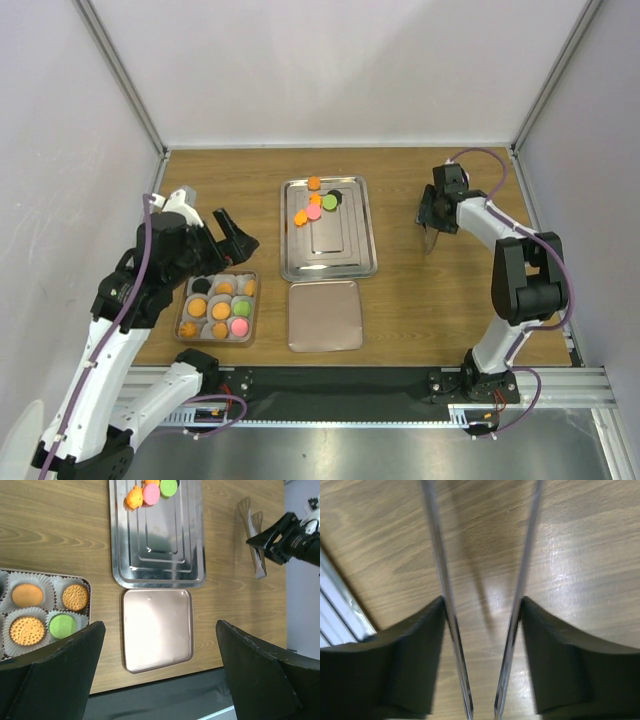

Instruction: Pack the cookies

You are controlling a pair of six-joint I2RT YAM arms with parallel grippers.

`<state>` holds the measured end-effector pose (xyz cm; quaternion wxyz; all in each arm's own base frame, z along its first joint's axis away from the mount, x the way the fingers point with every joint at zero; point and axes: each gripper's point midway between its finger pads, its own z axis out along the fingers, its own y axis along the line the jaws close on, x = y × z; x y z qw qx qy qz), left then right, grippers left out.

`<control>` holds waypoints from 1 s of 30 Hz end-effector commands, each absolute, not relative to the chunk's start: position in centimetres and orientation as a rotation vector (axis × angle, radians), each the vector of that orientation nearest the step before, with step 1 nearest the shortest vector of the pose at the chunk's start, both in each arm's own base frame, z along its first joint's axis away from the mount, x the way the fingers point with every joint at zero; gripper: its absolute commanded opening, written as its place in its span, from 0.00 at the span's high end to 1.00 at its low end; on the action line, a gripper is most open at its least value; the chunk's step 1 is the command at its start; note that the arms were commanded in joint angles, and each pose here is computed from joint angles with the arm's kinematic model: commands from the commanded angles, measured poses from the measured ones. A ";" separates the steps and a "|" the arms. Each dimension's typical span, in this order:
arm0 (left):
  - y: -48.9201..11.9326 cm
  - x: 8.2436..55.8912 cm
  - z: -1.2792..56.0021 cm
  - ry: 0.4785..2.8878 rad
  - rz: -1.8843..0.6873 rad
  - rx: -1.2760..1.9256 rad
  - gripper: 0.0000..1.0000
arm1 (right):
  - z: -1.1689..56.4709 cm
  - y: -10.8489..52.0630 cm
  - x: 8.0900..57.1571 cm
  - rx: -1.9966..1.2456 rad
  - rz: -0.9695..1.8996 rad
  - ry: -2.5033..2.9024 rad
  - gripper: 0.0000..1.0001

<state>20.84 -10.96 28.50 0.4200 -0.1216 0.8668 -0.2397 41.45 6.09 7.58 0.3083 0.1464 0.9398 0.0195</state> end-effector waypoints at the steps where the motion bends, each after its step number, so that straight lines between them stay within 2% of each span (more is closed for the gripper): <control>1: -11.4 20.6 27.5 2.190 -0.606 -0.238 0.01 | 7.5 5.7 43.2 0.375 0.029 2.443 0.35; 2: -11.4 20.5 27.3 2.195 -0.608 -0.239 0.01 | 7.3 5.8 43.1 0.370 0.039 2.459 0.28; 5: -11.4 20.4 26.8 2.212 -0.606 -0.237 0.01 | 6.7 6.2 42.8 0.358 0.057 2.503 0.21; 10: -11.6 20.8 27.0 2.209 -0.604 -0.230 0.01 | 7.2 6.5 42.6 0.365 0.067 2.527 0.16; 13: -11.6 21.1 27.1 2.201 -0.606 -0.230 0.01 | 9.7 6.8 41.8 0.370 0.050 2.514 0.16; 16: -12.0 21.4 26.6 2.215 -0.614 -0.234 0.00 | 12.9 9.1 39.6 0.295 0.082 2.500 0.19; 19: -12.2 21.5 25.9 2.221 -0.630 -0.249 0.01 | 13.9 13.7 35.9 0.147 0.162 2.526 0.28; 20: -12.3 21.6 25.9 2.215 -0.635 -0.254 0.01 | 12.7 14.9 34.0 0.095 0.167 2.564 0.33; 22: -12.5 21.6 25.2 2.227 -0.644 -0.267 0.01 | 12.3 18.9 30.5 -0.035 0.209 2.577 0.37; 26: -12.7 22.0 24.3 2.242 -0.644 -0.280 0.02 | 9.2 21.6 25.3 -0.148 0.214 2.635 0.48; 30: -12.6 22.0 23.7 2.258 -0.633 -0.300 0.02 | 8.1 22.1 22.9 -0.188 0.199 2.643 0.51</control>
